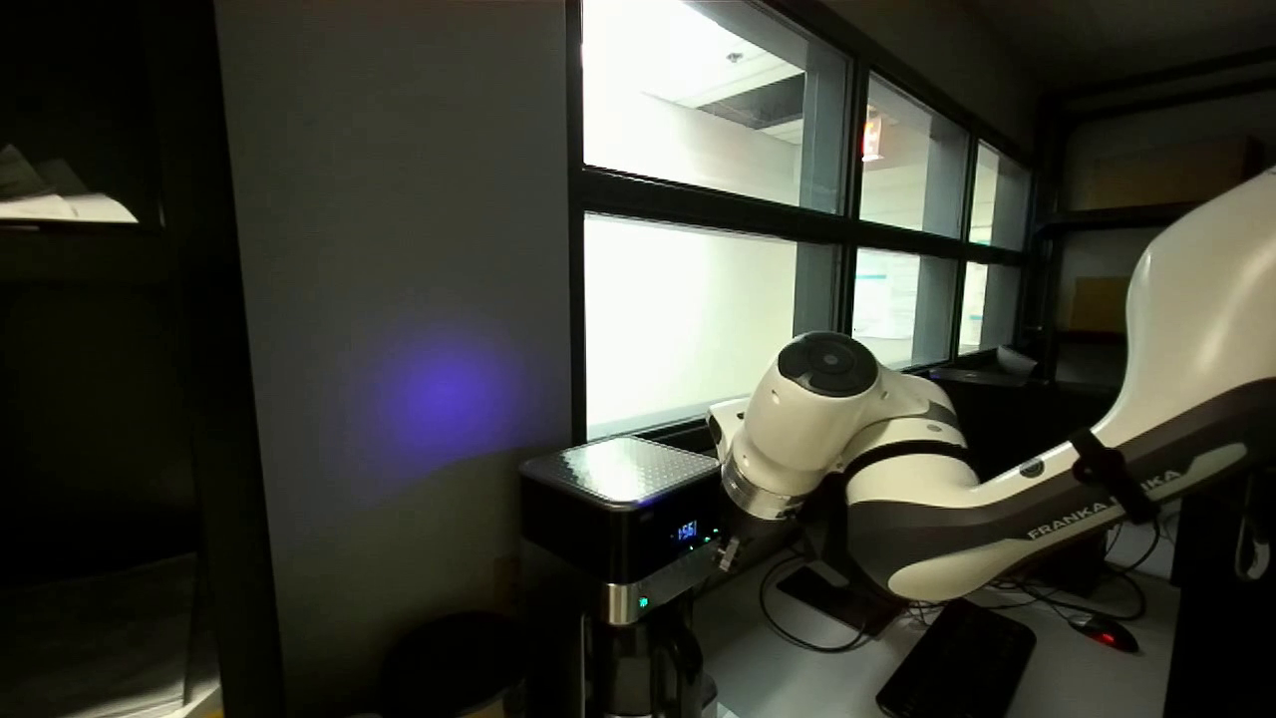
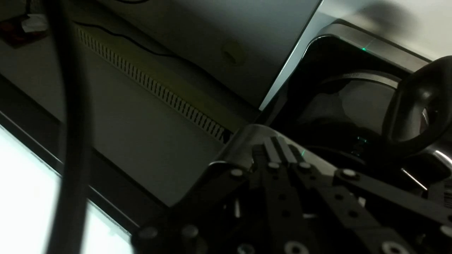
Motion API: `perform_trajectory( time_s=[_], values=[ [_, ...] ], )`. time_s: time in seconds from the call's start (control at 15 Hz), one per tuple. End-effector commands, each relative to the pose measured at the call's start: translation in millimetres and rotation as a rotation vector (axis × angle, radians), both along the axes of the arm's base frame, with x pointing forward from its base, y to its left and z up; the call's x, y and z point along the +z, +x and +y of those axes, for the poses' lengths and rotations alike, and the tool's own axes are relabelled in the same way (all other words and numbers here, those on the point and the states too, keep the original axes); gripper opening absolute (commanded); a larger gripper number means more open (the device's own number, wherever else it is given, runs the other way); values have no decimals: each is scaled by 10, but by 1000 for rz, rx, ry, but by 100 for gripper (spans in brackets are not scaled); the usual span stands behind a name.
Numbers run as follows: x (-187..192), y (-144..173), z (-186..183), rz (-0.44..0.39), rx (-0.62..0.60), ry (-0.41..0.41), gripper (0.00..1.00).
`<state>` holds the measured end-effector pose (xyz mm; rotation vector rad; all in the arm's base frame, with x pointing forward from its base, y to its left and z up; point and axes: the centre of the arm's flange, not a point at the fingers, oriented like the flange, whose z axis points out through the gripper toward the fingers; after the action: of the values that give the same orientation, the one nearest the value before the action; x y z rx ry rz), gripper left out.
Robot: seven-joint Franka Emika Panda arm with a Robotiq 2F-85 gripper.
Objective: Turn off the coffeemaker.
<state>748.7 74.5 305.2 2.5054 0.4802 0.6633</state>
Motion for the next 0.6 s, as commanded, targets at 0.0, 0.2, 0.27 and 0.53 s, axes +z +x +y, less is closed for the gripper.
perform_trajectory(
  time_s=[0.0,0.2,0.27,0.53],
  values=[
    [-35,152,25,-24,12,6,0],
    [-62,163,23,-20,11,7,0],
    [-76,167,21,-18,10,7,0],
    [-115,172,20,-17,11,7,0]
  ],
)
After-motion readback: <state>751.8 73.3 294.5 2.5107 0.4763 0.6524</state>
